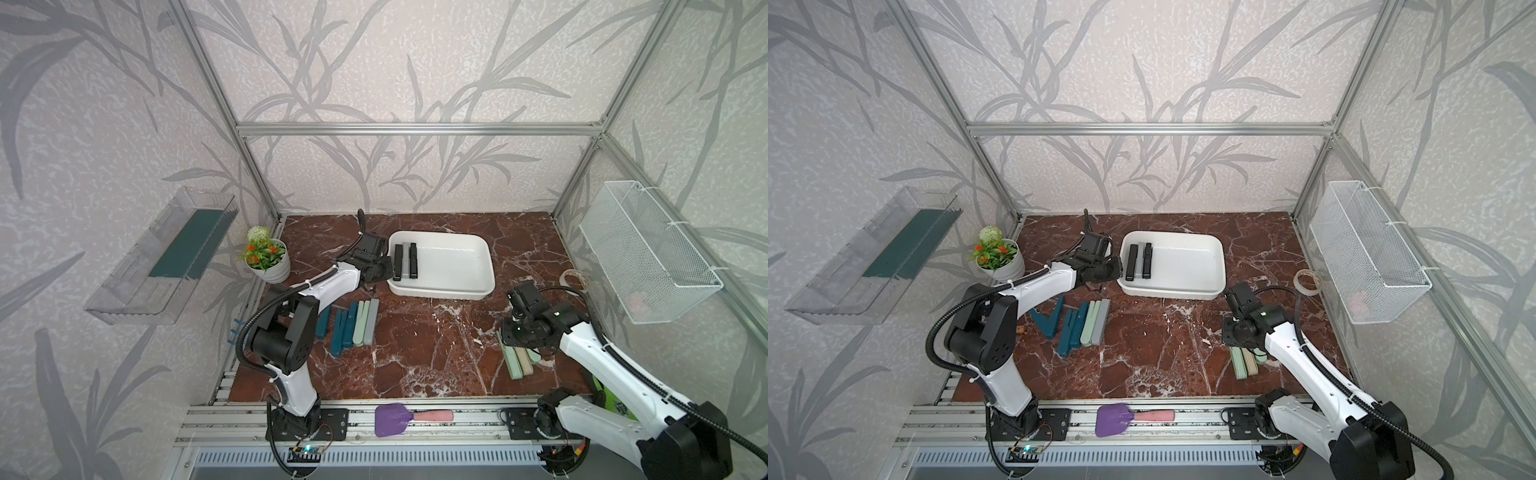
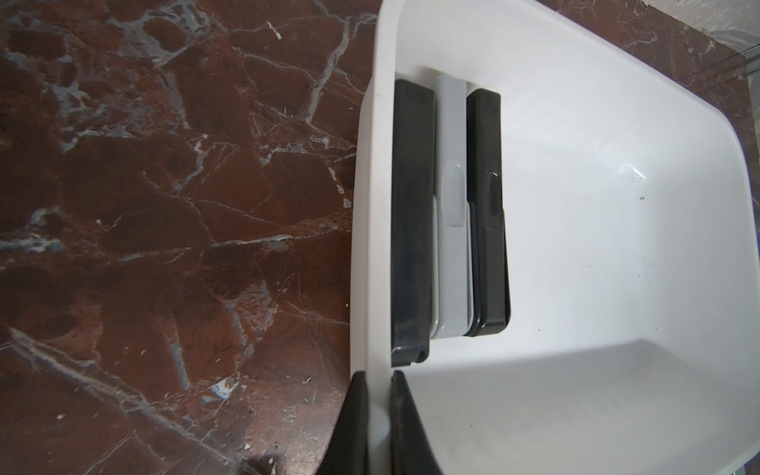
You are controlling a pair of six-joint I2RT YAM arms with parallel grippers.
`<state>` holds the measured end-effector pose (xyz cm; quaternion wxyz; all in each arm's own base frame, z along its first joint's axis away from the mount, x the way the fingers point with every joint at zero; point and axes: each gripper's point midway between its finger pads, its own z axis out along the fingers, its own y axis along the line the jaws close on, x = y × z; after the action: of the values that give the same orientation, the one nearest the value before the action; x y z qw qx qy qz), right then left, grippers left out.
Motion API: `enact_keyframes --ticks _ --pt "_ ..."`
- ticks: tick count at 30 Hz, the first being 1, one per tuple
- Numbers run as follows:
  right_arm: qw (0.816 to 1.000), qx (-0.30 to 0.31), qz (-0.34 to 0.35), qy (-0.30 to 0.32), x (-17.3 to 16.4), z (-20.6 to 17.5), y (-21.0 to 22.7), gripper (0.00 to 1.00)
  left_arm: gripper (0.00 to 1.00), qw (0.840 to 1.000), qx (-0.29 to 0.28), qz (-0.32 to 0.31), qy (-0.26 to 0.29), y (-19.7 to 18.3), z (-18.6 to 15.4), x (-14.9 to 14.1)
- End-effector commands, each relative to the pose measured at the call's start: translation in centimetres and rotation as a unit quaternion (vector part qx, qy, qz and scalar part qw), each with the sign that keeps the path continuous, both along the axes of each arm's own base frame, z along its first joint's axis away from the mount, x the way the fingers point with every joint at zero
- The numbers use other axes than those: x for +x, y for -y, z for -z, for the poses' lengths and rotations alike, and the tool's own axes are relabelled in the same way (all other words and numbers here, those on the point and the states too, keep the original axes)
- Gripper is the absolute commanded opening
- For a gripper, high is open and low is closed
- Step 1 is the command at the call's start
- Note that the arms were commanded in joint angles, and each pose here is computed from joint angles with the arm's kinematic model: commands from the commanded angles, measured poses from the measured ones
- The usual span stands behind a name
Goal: Put the pruning pliers into the storage box
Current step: Pick up the pruning pliers from the center of the board.
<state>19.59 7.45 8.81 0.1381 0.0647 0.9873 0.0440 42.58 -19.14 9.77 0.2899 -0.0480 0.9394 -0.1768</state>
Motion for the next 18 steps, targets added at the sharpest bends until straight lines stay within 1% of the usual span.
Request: enact_keyframes --ticks 1,7,8,9,11,14,18 --pt "1.000 0.016 0.016 -0.019 -1.1 1.0 -0.2 0.35 0.10 0.999 -0.002 0.003 0.032 0.1 -2.2 0.3" --pt "0.998 0.016 0.046 -0.043 -2.6 2.8 0.4 0.34 0.10 1.000 -0.002 0.004 0.028 0.3 -1.9 0.5" --pt "0.998 0.013 0.046 -0.038 -2.6 2.7 0.5 0.34 0.10 1.000 -0.003 0.004 0.028 0.3 -1.9 0.5" --pt "0.997 0.008 0.065 -0.032 -2.6 2.5 0.9 0.35 0.10 1.000 -0.002 0.004 0.028 0.3 -1.8 0.5" --pt "0.997 0.000 0.074 -0.023 -2.7 2.3 1.4 0.35 0.10 1.000 0.000 0.003 0.026 0.2 -1.6 0.5" --pt "0.996 -0.005 0.081 -0.024 -2.9 2.5 1.6 0.35 0.10 1.000 0.000 0.003 0.025 0.2 -1.5 0.5" --pt "0.995 -0.036 0.087 -0.032 -3.4 2.8 2.1 0.35 0.10 1.000 0.002 0.003 0.023 0.1 -1.3 0.5"
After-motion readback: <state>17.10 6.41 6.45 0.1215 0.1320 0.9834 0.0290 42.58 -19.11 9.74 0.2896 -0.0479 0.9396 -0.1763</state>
